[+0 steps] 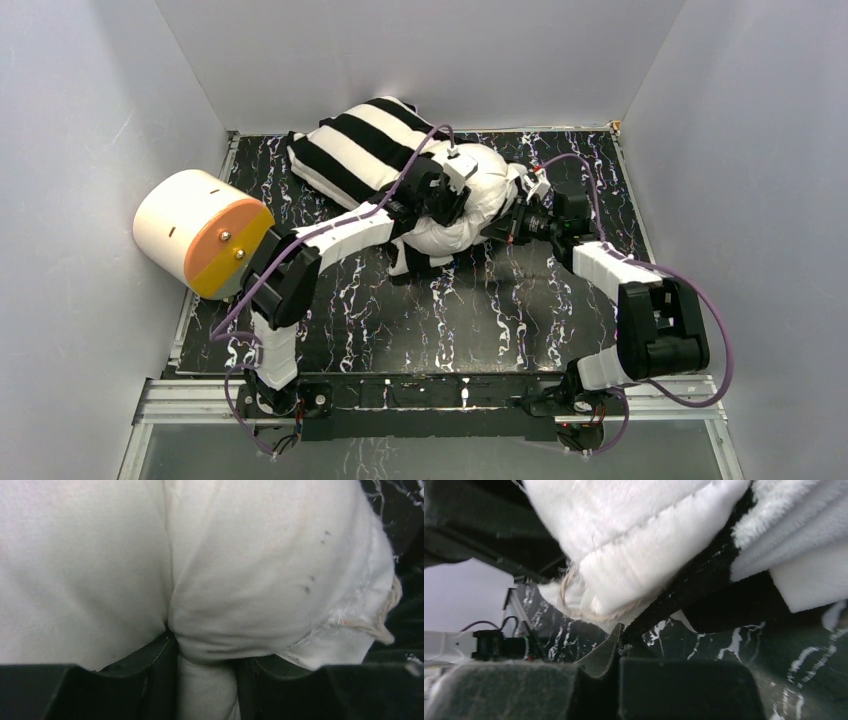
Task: Put the pillow into the pillowcase
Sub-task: Stuff the pillow into the pillowcase.
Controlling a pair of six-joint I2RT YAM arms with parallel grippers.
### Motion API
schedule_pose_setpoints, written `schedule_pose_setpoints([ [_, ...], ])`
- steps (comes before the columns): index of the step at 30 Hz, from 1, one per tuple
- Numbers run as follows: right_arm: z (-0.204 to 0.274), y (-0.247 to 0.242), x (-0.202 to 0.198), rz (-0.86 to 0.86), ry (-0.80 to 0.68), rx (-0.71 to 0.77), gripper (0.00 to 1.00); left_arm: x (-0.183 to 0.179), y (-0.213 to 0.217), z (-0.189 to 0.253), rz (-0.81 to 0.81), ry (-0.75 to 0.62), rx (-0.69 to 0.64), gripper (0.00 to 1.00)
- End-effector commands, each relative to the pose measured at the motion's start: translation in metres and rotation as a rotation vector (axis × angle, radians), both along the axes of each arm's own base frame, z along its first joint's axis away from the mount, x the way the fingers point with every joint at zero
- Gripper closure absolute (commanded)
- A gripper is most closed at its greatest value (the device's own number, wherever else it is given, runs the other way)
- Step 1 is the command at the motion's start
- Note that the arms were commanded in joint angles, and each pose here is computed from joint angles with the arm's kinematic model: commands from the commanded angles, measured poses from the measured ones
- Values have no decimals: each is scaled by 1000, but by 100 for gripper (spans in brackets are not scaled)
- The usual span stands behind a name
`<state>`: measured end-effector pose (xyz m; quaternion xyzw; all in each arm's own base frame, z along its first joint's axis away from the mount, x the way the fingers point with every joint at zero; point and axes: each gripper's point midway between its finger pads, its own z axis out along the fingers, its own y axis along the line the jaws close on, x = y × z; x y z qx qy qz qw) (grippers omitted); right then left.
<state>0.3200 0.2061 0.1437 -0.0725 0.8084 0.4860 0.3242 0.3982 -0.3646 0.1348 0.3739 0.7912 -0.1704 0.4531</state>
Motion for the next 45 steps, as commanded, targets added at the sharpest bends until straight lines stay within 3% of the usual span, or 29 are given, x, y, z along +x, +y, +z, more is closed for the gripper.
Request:
schedule_pose_setpoints([
  [1,126,23,-67,350,-322,154,100,36,43,-114,201,206,32,65],
  [6,172,26,-86,399,-405,277,100,39,54,-181,264,324,59,66],
  [14,203,31,-116,474,-489,334,100,33,88,-230,359,384,184,67],
  [17,217,33,-113,472,-510,359,100,25,94,-248,375,421,208,67],
  [19,221,34,-94,385,-509,357,100,18,97,-257,388,448,216,67],
  [21,210,31,-57,214,-490,272,100,10,98,-260,399,478,201,67],
  [24,156,0,12,-100,-398,-14,100,-1,90,-257,387,509,119,67],
  [28,65,-63,48,-457,-217,-258,100,-10,80,-257,335,544,54,66],
  [33,-8,-53,19,-448,5,-152,89,-11,68,-258,310,591,-26,66],
  [38,0,-40,-4,-492,60,116,68,-11,57,-258,294,614,-90,66],
  [45,-28,-64,6,-789,235,105,62,-10,53,-256,288,620,-114,66],
])
